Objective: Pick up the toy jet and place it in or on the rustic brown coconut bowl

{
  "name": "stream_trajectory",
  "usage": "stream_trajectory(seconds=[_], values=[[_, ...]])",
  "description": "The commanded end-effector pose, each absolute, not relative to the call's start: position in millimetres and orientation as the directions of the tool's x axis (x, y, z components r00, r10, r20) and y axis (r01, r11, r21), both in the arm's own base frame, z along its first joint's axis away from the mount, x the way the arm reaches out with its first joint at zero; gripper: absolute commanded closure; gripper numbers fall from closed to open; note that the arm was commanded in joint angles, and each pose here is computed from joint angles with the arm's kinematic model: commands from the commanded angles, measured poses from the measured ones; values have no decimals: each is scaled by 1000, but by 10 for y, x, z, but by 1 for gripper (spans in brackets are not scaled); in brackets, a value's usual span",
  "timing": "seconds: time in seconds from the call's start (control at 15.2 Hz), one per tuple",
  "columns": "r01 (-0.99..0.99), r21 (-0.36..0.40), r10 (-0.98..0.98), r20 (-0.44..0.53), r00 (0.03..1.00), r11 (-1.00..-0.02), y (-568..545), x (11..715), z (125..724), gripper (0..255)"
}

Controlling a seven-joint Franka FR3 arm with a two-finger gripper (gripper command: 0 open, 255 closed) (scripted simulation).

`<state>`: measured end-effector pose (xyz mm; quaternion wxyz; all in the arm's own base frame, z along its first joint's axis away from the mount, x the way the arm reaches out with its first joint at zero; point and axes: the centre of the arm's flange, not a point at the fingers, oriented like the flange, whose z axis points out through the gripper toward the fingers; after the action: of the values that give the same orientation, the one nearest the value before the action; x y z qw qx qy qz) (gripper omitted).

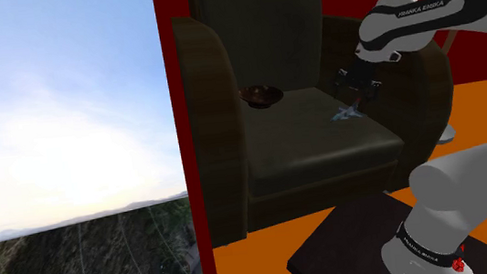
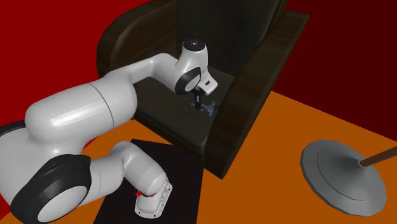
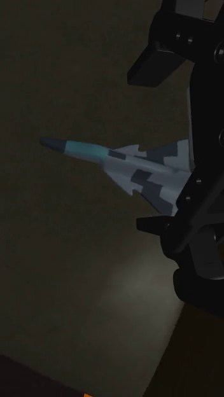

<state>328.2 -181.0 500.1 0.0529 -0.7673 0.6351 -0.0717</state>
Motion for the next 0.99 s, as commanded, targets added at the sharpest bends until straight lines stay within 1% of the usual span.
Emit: stream_trajectory(seconds=[0.0,0.46,0.92], values=[[-979,-184,-996,28,81,-85,-1933,3218,4881,0],[-979,-184,-996,28,81,-85,-1939,3292,4488,0],[-979,-184,-996,28,81,-85,-1939,3292,4488,0]])
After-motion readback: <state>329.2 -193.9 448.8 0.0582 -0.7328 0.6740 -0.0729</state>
